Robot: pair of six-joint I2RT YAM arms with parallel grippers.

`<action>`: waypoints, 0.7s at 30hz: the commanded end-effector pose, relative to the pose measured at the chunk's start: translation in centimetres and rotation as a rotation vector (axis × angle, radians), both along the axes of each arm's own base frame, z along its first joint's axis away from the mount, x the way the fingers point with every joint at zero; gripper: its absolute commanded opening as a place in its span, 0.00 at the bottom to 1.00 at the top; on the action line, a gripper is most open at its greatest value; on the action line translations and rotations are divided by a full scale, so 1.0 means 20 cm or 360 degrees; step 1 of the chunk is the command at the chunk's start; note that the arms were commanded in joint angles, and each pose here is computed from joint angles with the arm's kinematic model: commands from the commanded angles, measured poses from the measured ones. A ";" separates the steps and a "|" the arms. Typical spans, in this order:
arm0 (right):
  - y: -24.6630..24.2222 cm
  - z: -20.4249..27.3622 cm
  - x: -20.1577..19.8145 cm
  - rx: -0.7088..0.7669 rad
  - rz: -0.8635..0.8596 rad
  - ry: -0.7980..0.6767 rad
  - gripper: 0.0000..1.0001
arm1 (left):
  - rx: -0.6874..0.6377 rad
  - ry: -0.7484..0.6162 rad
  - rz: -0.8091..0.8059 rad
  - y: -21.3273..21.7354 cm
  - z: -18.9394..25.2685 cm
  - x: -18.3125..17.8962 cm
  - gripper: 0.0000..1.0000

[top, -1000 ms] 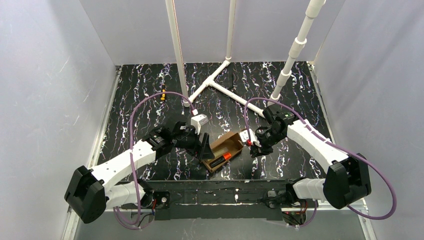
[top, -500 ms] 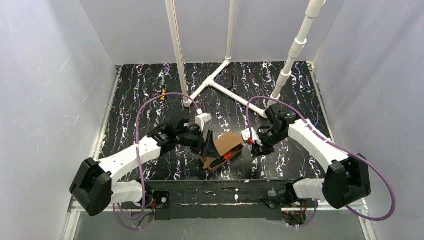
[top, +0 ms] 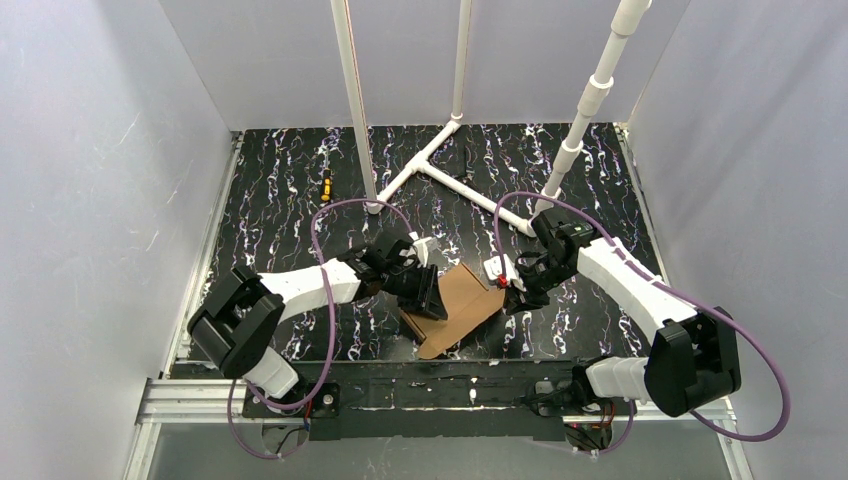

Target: Fold the paper box

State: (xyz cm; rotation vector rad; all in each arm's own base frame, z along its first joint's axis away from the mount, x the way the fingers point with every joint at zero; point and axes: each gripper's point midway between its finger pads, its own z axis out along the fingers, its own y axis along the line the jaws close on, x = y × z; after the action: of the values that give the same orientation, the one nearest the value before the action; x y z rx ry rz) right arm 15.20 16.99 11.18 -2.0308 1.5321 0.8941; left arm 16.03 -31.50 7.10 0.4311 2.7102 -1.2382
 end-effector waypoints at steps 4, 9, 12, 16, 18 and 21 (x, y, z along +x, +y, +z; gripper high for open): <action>0.03 0.04 -0.02 0.0063 0.0004 0.0048 0.28 | 0.0276 -0.0146 0.0080 0.11 -0.09 0.07 0.35; 0.10 0.10 0.07 0.0134 -0.0148 0.0065 0.33 | 0.0107 -0.0427 0.0142 0.10 0.17 0.15 0.45; 0.13 0.13 0.09 0.0190 -0.0157 0.0085 0.41 | 0.0030 -0.0613 0.0196 0.14 0.31 0.18 0.58; 0.18 0.15 0.10 0.0275 -0.0037 0.0034 0.52 | 0.0020 -0.0760 0.0300 0.26 0.33 0.19 0.69; 0.22 0.16 0.11 0.0308 0.0010 0.0021 0.52 | 0.0057 -0.0760 0.0393 0.32 0.29 0.21 0.79; 0.30 0.21 0.13 0.0376 0.0056 0.0045 0.48 | 0.0078 -0.0723 0.0485 0.40 0.24 0.24 0.87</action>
State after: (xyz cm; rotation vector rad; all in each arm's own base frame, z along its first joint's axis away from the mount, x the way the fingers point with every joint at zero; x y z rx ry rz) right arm 16.80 20.14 12.67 -1.9117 1.5003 1.0146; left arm 19.60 -26.18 14.61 0.3636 2.2658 -0.9863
